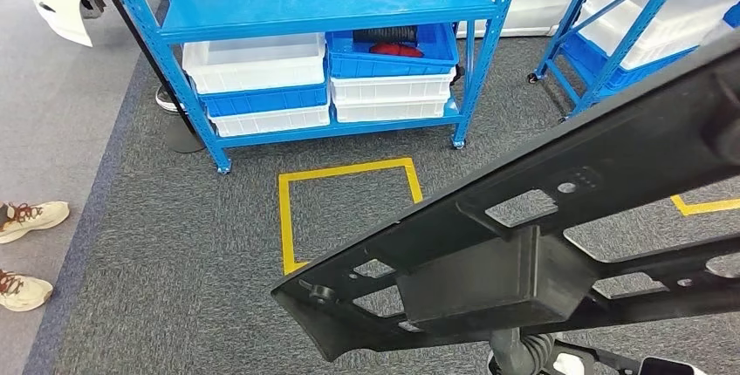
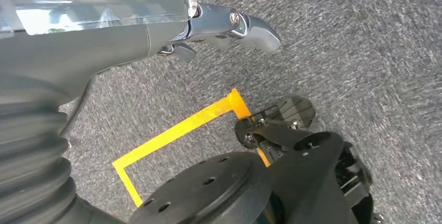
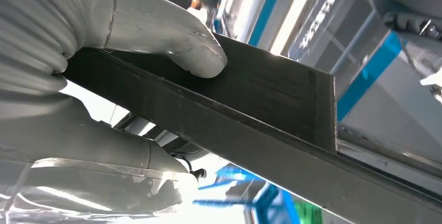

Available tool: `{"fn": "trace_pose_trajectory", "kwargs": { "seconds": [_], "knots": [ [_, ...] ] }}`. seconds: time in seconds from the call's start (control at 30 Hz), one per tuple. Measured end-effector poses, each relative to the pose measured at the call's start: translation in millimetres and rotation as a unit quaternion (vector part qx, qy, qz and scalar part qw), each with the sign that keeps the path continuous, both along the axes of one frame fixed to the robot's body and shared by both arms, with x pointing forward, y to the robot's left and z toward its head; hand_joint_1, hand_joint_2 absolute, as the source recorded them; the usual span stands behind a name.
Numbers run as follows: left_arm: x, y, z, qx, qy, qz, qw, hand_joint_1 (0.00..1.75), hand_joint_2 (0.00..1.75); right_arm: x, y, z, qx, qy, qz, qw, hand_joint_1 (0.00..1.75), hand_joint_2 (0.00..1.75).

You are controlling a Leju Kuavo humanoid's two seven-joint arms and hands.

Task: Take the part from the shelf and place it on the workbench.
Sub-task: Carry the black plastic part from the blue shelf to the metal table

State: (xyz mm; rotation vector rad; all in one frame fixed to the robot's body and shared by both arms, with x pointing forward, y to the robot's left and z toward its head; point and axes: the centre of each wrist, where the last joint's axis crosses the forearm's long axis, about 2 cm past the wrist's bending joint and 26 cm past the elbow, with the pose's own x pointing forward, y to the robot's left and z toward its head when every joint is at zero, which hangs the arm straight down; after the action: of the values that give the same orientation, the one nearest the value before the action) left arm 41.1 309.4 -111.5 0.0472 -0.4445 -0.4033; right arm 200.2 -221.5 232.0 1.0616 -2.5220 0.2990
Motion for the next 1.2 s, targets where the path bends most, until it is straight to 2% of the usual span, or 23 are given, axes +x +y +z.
{"fn": "trace_pose_trajectory", "kwargs": {
  "seconds": [0.33,0.57,0.8,0.97,1.2],
  "knots": [
    [-2.1,-8.3,-0.4,-0.007,0.001,0.014,1.000,0.00,1.75,15.5,-4.3,-1.7,-0.017,0.002,0.016,1.000,1.75,1.75],
    [-2.6,-10.5,-0.5,-0.010,0.000,0.016,1.000,0.00,1.75,19.2,-6.1,-3.5,-0.028,0.003,-0.003,1.000,1.75,1.75],
    [-2.5,-8.6,-0.4,-0.004,-0.011,0.016,1.000,0.00,1.75,2.4,-5.7,-13.9,-0.047,-0.005,-0.011,0.999,1.75,1.75],
    [-1.4,-2.1,-0.1,0.023,-0.028,0.014,0.999,0.00,1.75,-9.4,-1.6,-2.9,-0.034,-0.024,-0.021,0.999,1.75,1.75],
    [0.1,-0.2,0.2,0.037,-0.035,-0.002,0.999,0.00,1.75,-11.9,-3.0,-0.5,-0.015,-0.023,-0.019,0.999,1.75,1.75]
  ]
}}
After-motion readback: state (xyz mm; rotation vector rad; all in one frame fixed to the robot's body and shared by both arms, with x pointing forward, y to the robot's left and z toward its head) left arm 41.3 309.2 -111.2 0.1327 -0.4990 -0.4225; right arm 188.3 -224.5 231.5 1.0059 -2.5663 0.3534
